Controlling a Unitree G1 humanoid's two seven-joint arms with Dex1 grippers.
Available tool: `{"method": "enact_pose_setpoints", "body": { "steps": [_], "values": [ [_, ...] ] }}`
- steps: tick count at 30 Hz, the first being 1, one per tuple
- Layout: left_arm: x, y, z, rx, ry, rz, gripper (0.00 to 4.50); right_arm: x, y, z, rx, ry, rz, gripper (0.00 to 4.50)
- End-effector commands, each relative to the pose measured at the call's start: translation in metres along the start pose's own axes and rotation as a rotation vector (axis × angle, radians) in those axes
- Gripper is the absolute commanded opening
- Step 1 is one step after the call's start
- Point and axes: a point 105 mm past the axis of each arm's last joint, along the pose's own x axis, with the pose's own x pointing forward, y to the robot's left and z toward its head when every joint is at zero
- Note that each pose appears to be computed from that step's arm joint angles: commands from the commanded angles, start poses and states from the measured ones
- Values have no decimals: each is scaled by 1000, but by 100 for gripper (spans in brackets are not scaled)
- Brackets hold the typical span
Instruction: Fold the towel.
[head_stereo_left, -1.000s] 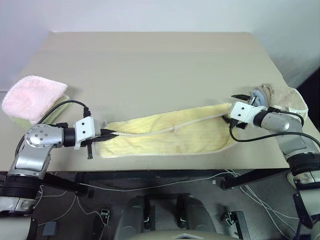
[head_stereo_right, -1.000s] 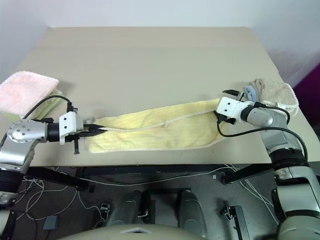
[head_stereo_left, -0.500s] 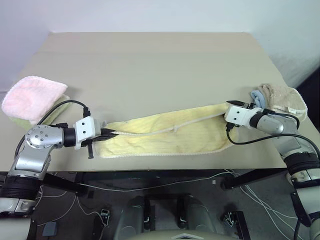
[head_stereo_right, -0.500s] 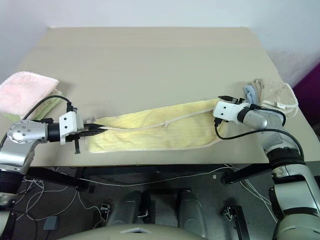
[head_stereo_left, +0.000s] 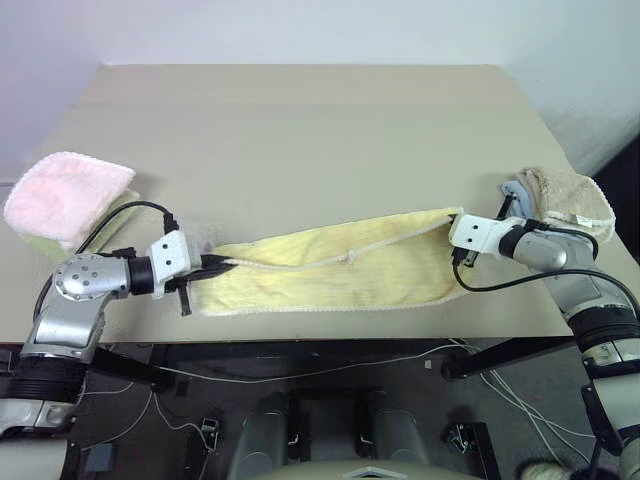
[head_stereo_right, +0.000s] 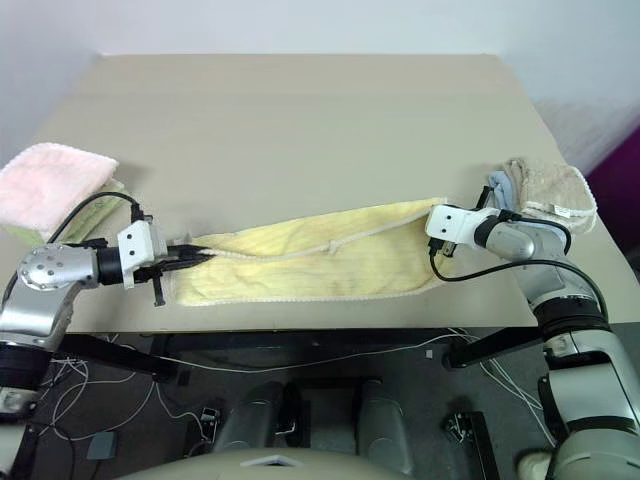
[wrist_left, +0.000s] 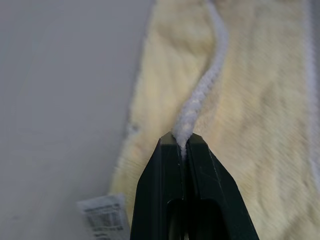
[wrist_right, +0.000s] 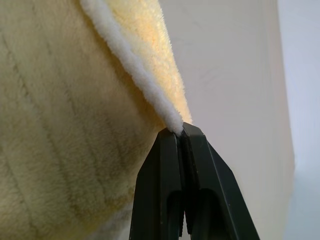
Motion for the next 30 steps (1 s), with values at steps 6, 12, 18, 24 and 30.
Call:
{"method": "enact_pose_setpoints", "body": {
  "steps": [6,12,18,24,30],
  "values": [
    [-8,110,38,-38,-161,470,0,3,-98,36,13,-94,-252,2],
    [-31,178,64,-38,-206,782,0,-13,-174,65,-26,-147,-442,2],
    [-66,185,87,-23,-277,760,0,-43,-188,85,48,-312,-410,2],
    [-82,125,64,-61,-227,491,0,-64,-124,71,135,-339,-126,2],
    [-94,41,42,-272,-135,214,0,-90,-60,60,262,-298,133,2]
  ]
}}
